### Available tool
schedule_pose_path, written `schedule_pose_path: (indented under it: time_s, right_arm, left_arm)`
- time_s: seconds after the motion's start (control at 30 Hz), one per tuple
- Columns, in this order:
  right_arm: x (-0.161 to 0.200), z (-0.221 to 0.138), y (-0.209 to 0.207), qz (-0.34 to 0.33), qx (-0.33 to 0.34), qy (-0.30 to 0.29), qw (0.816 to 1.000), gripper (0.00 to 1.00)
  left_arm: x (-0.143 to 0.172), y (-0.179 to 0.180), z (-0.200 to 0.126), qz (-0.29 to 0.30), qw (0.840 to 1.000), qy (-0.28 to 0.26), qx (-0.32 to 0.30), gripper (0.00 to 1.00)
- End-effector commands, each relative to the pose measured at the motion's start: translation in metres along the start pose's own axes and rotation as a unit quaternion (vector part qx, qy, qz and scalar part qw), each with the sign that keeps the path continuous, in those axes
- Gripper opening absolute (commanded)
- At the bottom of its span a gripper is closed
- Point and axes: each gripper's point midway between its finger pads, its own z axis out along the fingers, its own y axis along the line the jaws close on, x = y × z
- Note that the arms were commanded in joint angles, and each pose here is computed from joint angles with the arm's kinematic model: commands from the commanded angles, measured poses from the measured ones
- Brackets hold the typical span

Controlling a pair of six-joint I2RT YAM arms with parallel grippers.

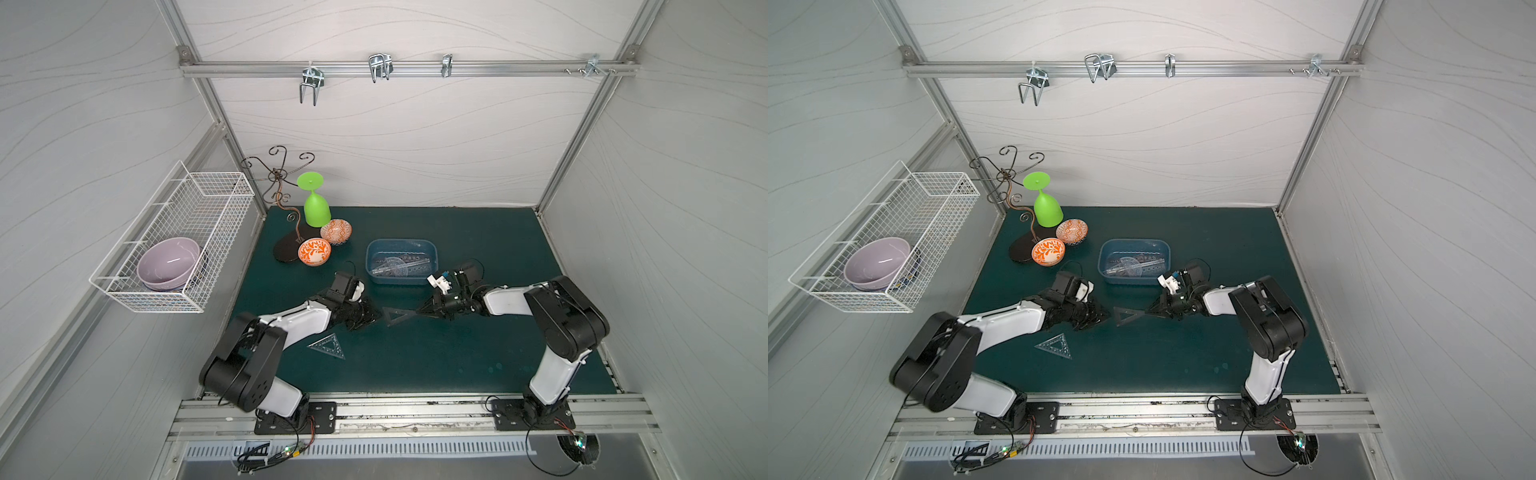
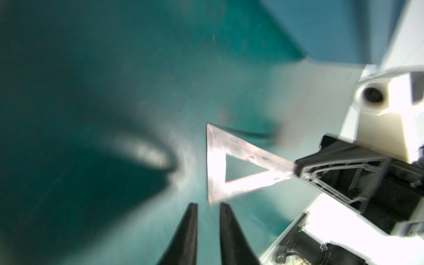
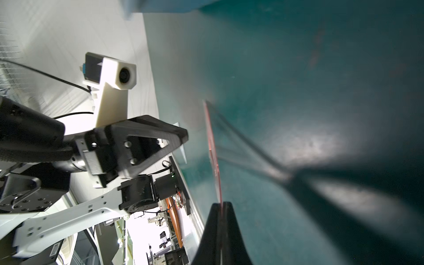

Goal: Put the scattered rulers into the storage box
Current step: Pick up the ruler from the center of the board, then place the ruler in the storage box.

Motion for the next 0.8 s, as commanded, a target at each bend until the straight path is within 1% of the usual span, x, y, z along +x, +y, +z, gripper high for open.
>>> schedule_pose_path:
  time_s: [0.0,0.07,0.13,0.2,0.3,0.43,0.5,0.6,0.77]
  right_arm:
    - [-0.009,-0.018,0.041,-0.048,-0.012,-0.023,0.999,0.0]
    - [-0.016,-0.027,0.06,-0.065,-0.017,-0.037,0.997,0.0]
    - [-0.03,-0.036,0.082,-0.089,-0.014,-0.051,0.995,0.0]
    - [-0.051,-0.045,0.102,-0.118,-0.003,-0.077,0.99,0.0]
    - [-0.087,-0.045,0.114,-0.133,0.016,-0.111,0.985,0.0]
    - [-0.132,-0.033,0.1,-0.133,0.069,-0.133,0.98,0.0]
    - [-0.151,-0.024,0.098,-0.142,0.075,-0.134,0.978,0.0]
    - [-0.167,-0.011,0.092,-0.152,0.097,-0.13,0.975,0.0]
    - [-0.176,0.007,0.079,-0.147,0.103,-0.115,0.977,0.0]
  left_arm:
    - [-0.023,-0.007,-0.046,0.0,0.998,-0.047,-0.028,0.39]
    - [-0.032,-0.013,-0.066,0.007,0.998,-0.063,-0.024,0.41]
    - [-0.043,-0.016,-0.086,0.019,0.996,-0.083,-0.036,0.42]
    - [-0.055,-0.02,-0.103,0.024,0.994,-0.098,-0.044,0.43]
    - [-0.066,-0.023,-0.114,0.024,0.993,-0.106,-0.045,0.43]
    - [-0.072,-0.027,-0.119,0.03,0.993,-0.107,-0.044,0.43]
    - [-0.074,-0.025,-0.12,0.032,0.992,-0.107,-0.051,0.44]
    - [-0.077,-0.018,-0.119,0.027,0.992,-0.107,-0.058,0.44]
    - [-0.078,-0.009,-0.112,0.016,0.993,-0.098,-0.06,0.44]
